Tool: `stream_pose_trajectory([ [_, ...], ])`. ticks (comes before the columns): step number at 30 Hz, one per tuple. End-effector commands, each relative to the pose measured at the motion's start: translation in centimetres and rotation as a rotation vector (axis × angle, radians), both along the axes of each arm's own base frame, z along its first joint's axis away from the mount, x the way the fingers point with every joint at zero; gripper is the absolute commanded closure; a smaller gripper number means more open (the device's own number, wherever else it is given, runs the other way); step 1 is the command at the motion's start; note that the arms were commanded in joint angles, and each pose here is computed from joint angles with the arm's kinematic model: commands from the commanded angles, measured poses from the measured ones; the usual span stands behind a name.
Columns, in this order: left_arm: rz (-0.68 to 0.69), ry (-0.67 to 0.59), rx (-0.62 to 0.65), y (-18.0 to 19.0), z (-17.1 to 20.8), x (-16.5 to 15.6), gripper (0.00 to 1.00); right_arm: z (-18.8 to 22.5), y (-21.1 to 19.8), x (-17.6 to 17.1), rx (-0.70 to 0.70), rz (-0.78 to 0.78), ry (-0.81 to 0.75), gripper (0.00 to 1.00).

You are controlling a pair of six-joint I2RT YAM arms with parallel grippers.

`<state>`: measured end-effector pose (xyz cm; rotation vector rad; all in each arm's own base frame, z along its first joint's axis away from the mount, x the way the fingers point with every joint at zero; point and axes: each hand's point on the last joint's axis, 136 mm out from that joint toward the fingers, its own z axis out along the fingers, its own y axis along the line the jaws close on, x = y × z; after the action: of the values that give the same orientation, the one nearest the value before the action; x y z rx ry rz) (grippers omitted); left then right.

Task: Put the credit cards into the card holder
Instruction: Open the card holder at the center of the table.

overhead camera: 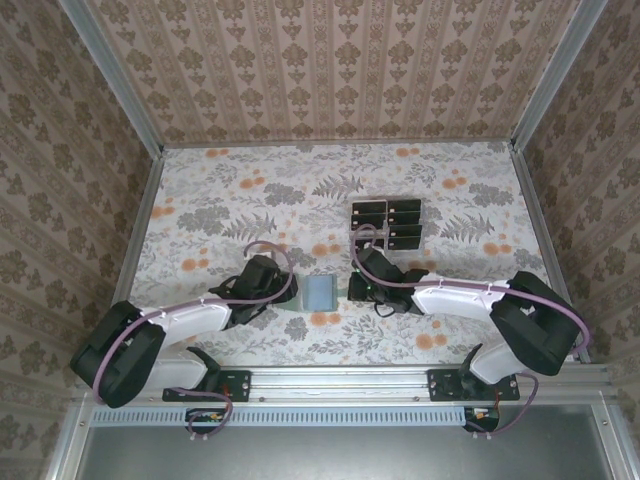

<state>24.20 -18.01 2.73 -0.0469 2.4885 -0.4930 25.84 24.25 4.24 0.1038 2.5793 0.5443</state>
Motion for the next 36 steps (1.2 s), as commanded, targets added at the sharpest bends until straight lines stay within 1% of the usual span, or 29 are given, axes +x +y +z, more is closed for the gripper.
stream_pose_trajectory([
  [1,0.055,0.062,0.128,2.6,-2.0,-0.9,0.36,-1.4,-1.3,0.3,-0.022,-0.066,0.003,1.00],
  [5,0.046,0.084,0.183,2.8,-2.3,-0.7,0.35,-2.3,-1.7,0.0,-0.035,-0.079,0.023,1.00],
  [8,0.027,0.098,0.228,2.7,-2.3,-0.7,0.35,-2.2,-1.6,-0.1,-0.031,-0.077,0.031,0.99],
  [13,-0.012,0.070,0.325,2.3,-1.0,-0.1,0.34,0.3,-1.0,0.1,-0.011,-0.047,0.012,0.72],
  [15,-0.030,0.053,0.344,1.9,-0.3,0.1,0.32,1.7,-0.7,0.0,0.006,-0.029,0.003,0.65],
  [17,-0.048,0.034,0.349,1.4,0.6,0.3,0.30,2.5,-0.5,-0.1,0.018,-0.014,0.005,0.62],
  [18,-0.056,0.024,0.348,1.1,1.1,0.4,0.29,3.9,-0.2,-0.2,0.047,-0.005,-0.014,0.60],
  [21,-0.077,-0.008,0.335,0.4,2.5,0.6,0.27,5.6,0.3,-0.5,0.080,0.023,-0.018,0.59],
  [27,-0.094,-0.037,0.307,0.2,4.4,0.4,0.26,7.7,2.7,-0.9,0.135,0.093,-0.016,0.59],
  [31,-0.091,-0.031,0.303,0.7,4.4,-0.3,0.26,7.6,4.6,-0.8,0.138,0.137,0.003,0.58],
  [36,-0.068,0.007,0.308,1.9,2.9,-1.5,0.26,6.2,6.8,-0.2,0.131,0.172,0.035,0.58],
])
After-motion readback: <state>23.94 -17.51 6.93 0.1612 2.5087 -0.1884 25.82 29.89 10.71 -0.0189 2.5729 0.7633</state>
